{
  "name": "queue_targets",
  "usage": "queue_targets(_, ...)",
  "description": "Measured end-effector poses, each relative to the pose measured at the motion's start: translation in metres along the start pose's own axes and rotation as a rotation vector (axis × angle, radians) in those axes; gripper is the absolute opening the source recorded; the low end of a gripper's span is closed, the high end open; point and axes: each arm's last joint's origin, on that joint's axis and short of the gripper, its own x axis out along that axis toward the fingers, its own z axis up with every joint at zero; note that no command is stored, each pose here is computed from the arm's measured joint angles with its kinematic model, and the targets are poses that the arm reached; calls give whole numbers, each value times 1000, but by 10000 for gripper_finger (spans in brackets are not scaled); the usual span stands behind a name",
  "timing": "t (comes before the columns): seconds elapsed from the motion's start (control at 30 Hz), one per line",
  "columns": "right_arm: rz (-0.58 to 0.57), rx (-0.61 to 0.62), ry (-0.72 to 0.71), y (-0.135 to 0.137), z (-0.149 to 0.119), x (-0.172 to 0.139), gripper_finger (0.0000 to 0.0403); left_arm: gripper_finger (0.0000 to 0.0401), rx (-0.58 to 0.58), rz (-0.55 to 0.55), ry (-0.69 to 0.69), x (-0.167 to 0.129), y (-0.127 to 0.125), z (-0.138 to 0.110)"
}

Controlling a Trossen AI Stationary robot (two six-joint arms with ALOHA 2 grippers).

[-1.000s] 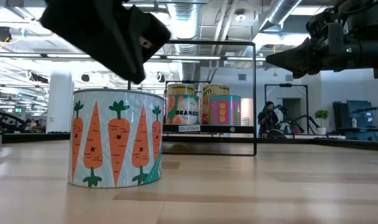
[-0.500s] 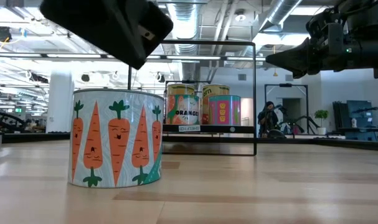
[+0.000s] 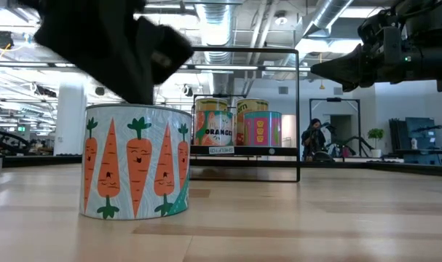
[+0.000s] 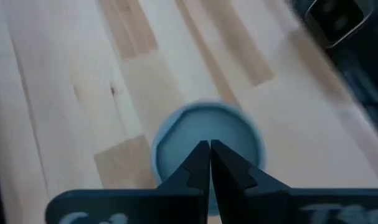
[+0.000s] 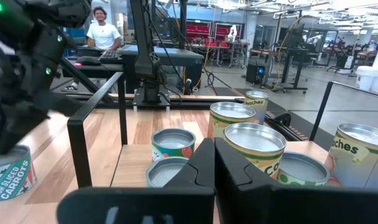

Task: Pick and place cans onto a shelf
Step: Put the canned carrots on the shelf

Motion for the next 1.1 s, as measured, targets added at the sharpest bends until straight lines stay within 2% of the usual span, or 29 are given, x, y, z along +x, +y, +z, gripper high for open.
queue_targets(0.27,1,0,8,0,-1,0,12,0,-1,-11,48,15,-1,0)
queue_targets(0.6,1,0,6,0,0,0,12,0,21,83,221,2,1,2)
queue_targets(0.8,1,0,6,0,0,0,13,0,-36,114,270,-1,3,-1)
queue_targets(0.9,1,-1,6,0,0,0,12,0,-66,138,291,-11,6,-3)
queue_targets(1.1,1,0,6,0,0,0,13,0,-146,171,221,-49,11,6)
